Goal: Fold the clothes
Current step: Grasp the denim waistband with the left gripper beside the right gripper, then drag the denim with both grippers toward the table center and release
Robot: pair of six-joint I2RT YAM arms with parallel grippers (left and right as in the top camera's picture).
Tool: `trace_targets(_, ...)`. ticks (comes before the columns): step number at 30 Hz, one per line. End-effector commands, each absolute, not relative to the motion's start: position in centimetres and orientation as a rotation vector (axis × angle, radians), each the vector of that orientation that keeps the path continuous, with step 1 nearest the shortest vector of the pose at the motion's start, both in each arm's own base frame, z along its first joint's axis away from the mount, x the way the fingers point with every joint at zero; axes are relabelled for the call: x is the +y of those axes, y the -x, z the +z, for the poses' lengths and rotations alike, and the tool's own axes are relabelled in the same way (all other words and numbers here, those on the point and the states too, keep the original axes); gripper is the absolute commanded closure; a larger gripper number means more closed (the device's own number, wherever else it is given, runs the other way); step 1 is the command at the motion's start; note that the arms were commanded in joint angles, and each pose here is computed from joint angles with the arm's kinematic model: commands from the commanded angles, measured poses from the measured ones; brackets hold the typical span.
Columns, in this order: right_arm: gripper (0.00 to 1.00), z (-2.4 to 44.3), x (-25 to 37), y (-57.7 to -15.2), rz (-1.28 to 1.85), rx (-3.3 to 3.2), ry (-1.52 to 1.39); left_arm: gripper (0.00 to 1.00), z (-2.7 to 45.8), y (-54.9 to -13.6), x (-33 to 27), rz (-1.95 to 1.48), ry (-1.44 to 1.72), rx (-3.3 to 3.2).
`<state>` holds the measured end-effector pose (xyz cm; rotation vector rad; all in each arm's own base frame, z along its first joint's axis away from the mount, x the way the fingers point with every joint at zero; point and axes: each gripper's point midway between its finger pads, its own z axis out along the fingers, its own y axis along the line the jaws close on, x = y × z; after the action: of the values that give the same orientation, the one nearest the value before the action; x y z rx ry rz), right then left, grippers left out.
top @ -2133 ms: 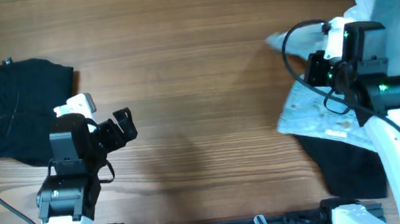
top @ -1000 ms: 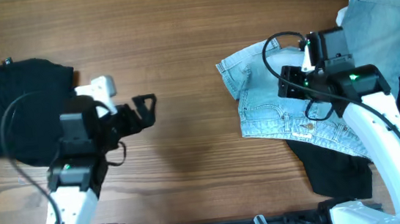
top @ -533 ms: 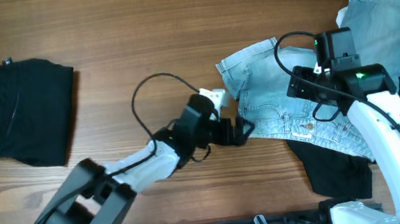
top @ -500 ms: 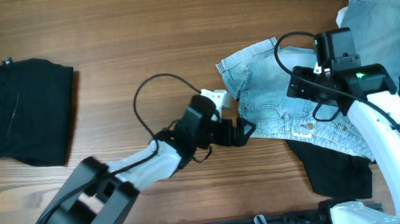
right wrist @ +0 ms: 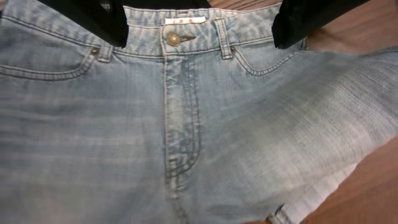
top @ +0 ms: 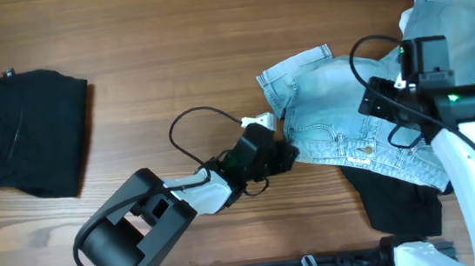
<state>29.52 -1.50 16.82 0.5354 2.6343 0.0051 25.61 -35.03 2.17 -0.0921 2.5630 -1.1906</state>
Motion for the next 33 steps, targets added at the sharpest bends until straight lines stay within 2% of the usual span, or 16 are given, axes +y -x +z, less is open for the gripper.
trace_targets(1,0.21,17.8,-1.8,-29.4,0.010,2.604,-0.527,0.96,1.6,-26.1,-34.7,-1.151,0.127,2.553)
trace_targets(4,0.21,17.9,-2.6,-29.3,-0.049,2.594,-0.540,0.96,4.2,-27.1,-33.9,-1.195,-0.029,2.494)
trace_targets(6,0.21,18.0,-3.2,-29.3,-0.101,2.584,-0.552,0.96,9.7,-28.7,-30.7,-1.270,-0.025,2.459)
trace_targets(8,0.21,18.1,-3.4,-29.5,-0.105,2.572,-0.553,0.96,15.0,-30.7,-25.2,-1.233,0.089,2.402)
trace_targets(11,0.20,17.5,-3.5,-29.8,-0.112,2.588,-0.561,0.96,19.9,-31.1,-14.6,-1.060,0.329,2.297)
trace_targets(17,0.20,15.0,-3.2,-30.2,-0.108,2.679,-0.571,0.96,20.6,-30.7,2.2,-0.579,0.749,2.108)
trace_targets(21,0.21,13.0,-2.8,-30.1,-0.104,2.759,-0.567,0.96,20.9,-35.6,6.8,-0.530,0.739,1.976)
trace_targets(23,0.29,12.0,-1.3,-30.3,0.001,2.825,-0.443,0.96,22.1,-37.4,7.2,-0.536,0.689,1.922)
trace_targets(25,0.46,10.8,1.9,-30.4,0.235,2.899,-0.192,0.96,24.0,-38.8,8.0,-0.525,0.662,1.876)
trace_targets(27,0.53,9.8,5.5,-30.1,0.534,2.934,-0.009,0.96,26.0,-39.6,8.9,-0.511,0.658,1.844)
trace_targets(28,0.53,9.4,6.6,-30.0,0.640,2.939,0.033,0.90,26.2,-39.6,8.8,-0.525,0.663,1.855)
trace_targets(29,0.53,8.9,7.6,-29.8,0.721,2.945,0.084,0.80,25.9,-39.3,8.0,-0.565,0.655,1.886)
trace_targets(30,0.53,8.0,8.6,-29.8,0.778,2.963,0.116,0.65,24.3,-38.6,6.6,-0.620,0.672,1.961)
trace_targets(31,0.53,6.9,9.1,-29.7,0.793,2.991,0.132,0.45,22.6,-37.9,5.7,-0.638,0.707,2.035)
trace_targets(32,0.53,5.9,9.5,-29.5,0.802,3.022,0.145,0.35,20.8,-37.0,4.7,-0.660,0.747,2.116)
trace_targets(33,0.53,5.1,9.9,-29.4,0.809,3.043,0.159,0.33,19.4,-36.2,3.8,-0.679,0.778,2.185)
